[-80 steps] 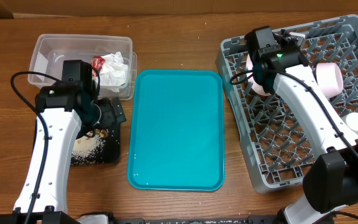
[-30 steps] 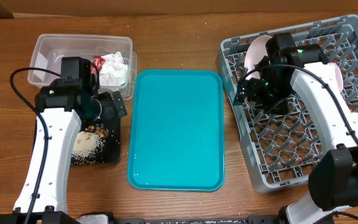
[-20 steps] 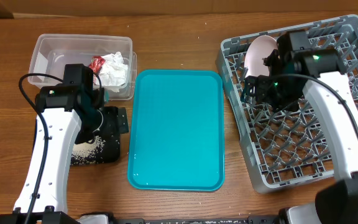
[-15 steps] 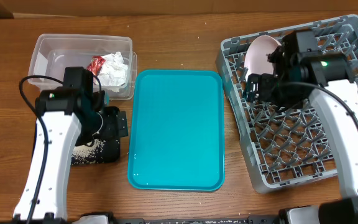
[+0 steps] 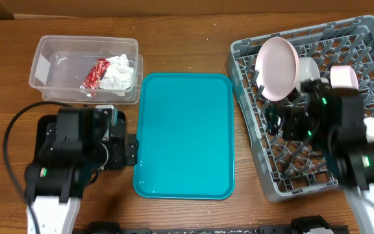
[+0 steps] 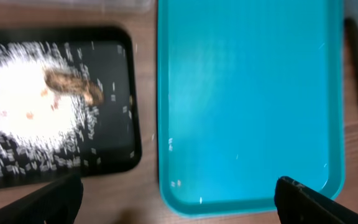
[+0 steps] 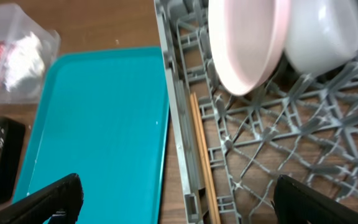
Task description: Sort waste into correct bins and load items into the dishwasher
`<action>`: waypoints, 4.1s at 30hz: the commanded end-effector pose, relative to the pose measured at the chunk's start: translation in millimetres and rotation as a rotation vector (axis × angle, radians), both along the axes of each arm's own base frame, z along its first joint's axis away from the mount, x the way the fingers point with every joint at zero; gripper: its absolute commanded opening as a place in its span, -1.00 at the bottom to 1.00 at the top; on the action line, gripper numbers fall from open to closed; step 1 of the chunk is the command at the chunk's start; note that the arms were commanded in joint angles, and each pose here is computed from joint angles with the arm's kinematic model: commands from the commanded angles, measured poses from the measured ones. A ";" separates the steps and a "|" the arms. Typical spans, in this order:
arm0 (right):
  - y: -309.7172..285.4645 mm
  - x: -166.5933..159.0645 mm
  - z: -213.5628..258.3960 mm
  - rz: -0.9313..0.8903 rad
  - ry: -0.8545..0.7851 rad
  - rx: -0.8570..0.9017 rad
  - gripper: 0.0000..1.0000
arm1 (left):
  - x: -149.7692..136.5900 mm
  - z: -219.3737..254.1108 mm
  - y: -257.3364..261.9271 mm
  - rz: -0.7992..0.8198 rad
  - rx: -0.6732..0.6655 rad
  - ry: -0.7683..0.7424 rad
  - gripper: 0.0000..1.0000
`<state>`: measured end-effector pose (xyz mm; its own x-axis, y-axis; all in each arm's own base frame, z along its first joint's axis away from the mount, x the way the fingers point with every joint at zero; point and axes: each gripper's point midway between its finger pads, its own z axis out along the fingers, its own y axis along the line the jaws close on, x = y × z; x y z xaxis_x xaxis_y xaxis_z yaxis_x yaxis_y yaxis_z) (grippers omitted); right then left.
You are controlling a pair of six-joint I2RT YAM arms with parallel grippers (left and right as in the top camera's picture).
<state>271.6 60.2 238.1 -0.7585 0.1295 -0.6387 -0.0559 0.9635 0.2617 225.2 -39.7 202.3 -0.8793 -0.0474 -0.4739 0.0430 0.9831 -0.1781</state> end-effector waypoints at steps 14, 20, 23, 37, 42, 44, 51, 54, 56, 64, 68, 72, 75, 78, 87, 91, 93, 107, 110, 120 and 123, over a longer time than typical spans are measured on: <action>-16.7 -25.9 -3.9 -0.053 -0.019 -0.048 1.00 | 6.9 15.9 -2.9 -0.025 -0.003 -0.101 1.00; -15.7 -17.8 -20.9 -0.051 0.053 -0.059 1.00 | 10.4 8.3 -3.1 -0.025 -0.001 -0.066 0.99; -15.3 -13.9 -30.4 -0.050 0.092 -0.065 1.00 | 11.9 4.9 -3.1 -0.025 0.000 -0.050 1.00; -20.8 -21.4 -28.1 -0.067 0.065 -0.082 1.00 | 20.3 -18.0 -3.7 -0.025 0.006 0.052 1.00; -21.8 -33.9 -15.7 -0.045 -0.128 -0.079 1.00 | 23.8 -30.6 -4.0 -0.026 0.009 0.106 1.00; -20.8 -35.6 -18.1 -0.025 -0.201 -0.086 1.00 | 24.8 -34.8 -4.1 -0.026 0.010 0.124 0.99; -21.5 -42.9 -26.4 -0.031 -0.447 -0.062 1.00 | 28.6 -54.4 -4.3 -0.025 0.014 0.208 1.00; -21.9 -45.6 -30.4 -0.034 -0.497 -0.055 1.00 | 29.4 -60.5 -4.4 -0.026 0.016 0.233 1.00; -21.9 -45.7 -31.3 -0.037 -0.540 -0.050 1.00 | 29.9 -64.8 -4.4 -0.026 0.017 0.252 1.00; -21.6 -42.8 -34.6 -0.045 -0.680 -0.031 1.00 | 31.0 -80.3 -4.5 -0.025 0.021 0.316 0.99; -21.1 -39.1 -35.7 -0.050 -0.761 -0.020 1.00 | 31.2 -86.9 -4.5 -0.026 0.022 0.344 1.00; -20.9 -36.8 -43.3 -0.053 -0.807 -0.013 1.00 | 31.2 -89.9 -4.5 -0.026 0.023 0.356 0.99; -19.7 -33.2 -51.6 -0.050 -0.817 -0.009 1.00 | 31.3 -90.4 -4.5 -0.026 0.023 0.358 1.00; -18.5 -31.0 -65.6 -0.045 -0.794 -0.007 1.00 | 31.2 -90.4 -4.5 -0.026 0.023 0.358 1.00; 8.5 -38.0 -63.9 0.160 -0.842 -0.050 1.00 | 31.2 -90.4 -4.5 -0.026 0.023 0.358 0.99; 14.6 -40.4 -63.9 0.265 -0.891 -0.185 1.00 | 31.2 -90.4 -4.5 -0.026 0.023 0.358 1.00; 11.0 -39.0 -64.5 0.242 -0.884 -0.188 1.00 | 31.3 -90.4 -4.5 -0.026 0.023 0.358 0.99; -20.4 -29.9 -67.8 0.007 -0.825 -0.146 1.00 | 31.3 -90.4 -4.5 -0.025 0.023 0.358 1.00; -24.5 -29.2 -68.1 -0.021 -0.820 -0.144 1.00 | 31.3 -90.4 -4.4 -0.026 0.023 0.358 1.00; -24.6 -29.1 -68.2 -0.021 -0.819 -0.144 1.00 | 31.2 -90.4 -4.5 -0.026 0.023 0.358 1.00; -24.5 -29.1 -68.2 -0.021 -0.820 -0.144 1.00 | 31.2 -90.4 -4.5 -0.025 0.023 0.358 1.00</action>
<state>242.2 39.3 169.6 -0.0521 0.0073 -0.9986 -0.1751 0.9844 0.0163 257.0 -41.7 113.4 -0.9895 -0.0358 -0.1402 -0.0132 0.9872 -0.1589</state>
